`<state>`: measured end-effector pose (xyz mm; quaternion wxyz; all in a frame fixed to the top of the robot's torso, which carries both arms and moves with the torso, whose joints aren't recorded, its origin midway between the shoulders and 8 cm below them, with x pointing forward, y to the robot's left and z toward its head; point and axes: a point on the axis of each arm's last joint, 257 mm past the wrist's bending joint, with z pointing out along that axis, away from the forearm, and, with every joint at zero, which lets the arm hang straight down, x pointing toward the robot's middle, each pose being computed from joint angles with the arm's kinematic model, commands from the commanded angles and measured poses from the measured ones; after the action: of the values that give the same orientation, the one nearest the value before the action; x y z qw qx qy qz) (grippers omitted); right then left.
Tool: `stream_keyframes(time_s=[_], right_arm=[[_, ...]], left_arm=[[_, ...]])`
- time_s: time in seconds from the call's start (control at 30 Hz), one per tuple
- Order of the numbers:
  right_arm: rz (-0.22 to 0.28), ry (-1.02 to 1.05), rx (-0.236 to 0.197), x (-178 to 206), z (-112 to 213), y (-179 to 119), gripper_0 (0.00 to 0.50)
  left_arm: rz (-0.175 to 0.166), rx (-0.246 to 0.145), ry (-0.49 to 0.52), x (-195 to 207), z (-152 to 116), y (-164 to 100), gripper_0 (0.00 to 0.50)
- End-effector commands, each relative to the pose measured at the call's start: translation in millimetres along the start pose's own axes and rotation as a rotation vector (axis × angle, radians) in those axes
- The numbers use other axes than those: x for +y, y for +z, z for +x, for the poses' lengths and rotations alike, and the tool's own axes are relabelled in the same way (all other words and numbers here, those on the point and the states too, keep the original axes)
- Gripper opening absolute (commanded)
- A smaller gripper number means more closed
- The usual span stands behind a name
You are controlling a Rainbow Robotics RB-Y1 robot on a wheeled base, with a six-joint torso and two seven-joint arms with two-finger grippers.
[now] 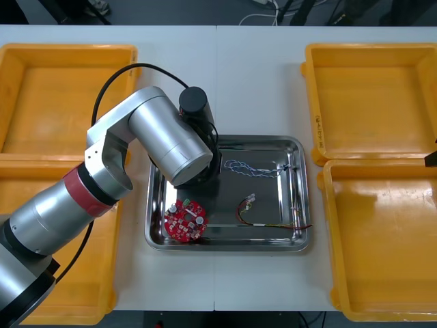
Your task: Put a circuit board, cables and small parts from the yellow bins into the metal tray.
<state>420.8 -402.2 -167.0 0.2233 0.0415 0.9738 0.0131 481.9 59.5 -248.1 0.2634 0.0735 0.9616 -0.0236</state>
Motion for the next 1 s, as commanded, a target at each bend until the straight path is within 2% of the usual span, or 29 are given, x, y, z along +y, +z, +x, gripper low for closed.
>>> stream_keyframes(time_s=[0.03, 0.27, 0.5, 0.63, 0.7, 0.87, 1.0], right_arm=[[0.025, -0.006, -0.004, -18.7, 2.2, -9.5, 0.500], [0.005, -0.017, 0.012, -14.3, 8.5, -7.3, 0.500], [-0.010, -0.039, 0.017, -8.6, 10.5, -8.0, 0.500], [-0.016, -0.062, 0.010, -3.2, 10.6, -9.9, 0.500], [-0.015, -0.076, 0.011, -2.2, 11.3, -9.3, 0.500], [0.025, -0.123, 0.002, -2.4, 10.7, -7.9, 0.500], [0.045, -0.131, 0.000, -4.7, 10.6, -6.5, 0.500]], left_arm=[[0.036, -0.050, -0.080, -1.1, -27.9, -40.8, 0.500], [0.054, -0.023, -0.095, 16.2, -27.2, -78.4, 0.500], [0.033, 0.000, -0.100, 48.7, -25.1, -108.2, 0.500], [0.007, 0.018, -0.101, 71.0, -22.6, -120.8, 0.500], [0.009, 0.011, -0.089, 81.2, -25.9, -126.6, 0.500], [0.009, -0.003, -0.082, 106.3, -27.2, -136.1, 0.500], [-0.017, 0.002, -0.078, 133.9, -22.8, -138.6, 0.500]])
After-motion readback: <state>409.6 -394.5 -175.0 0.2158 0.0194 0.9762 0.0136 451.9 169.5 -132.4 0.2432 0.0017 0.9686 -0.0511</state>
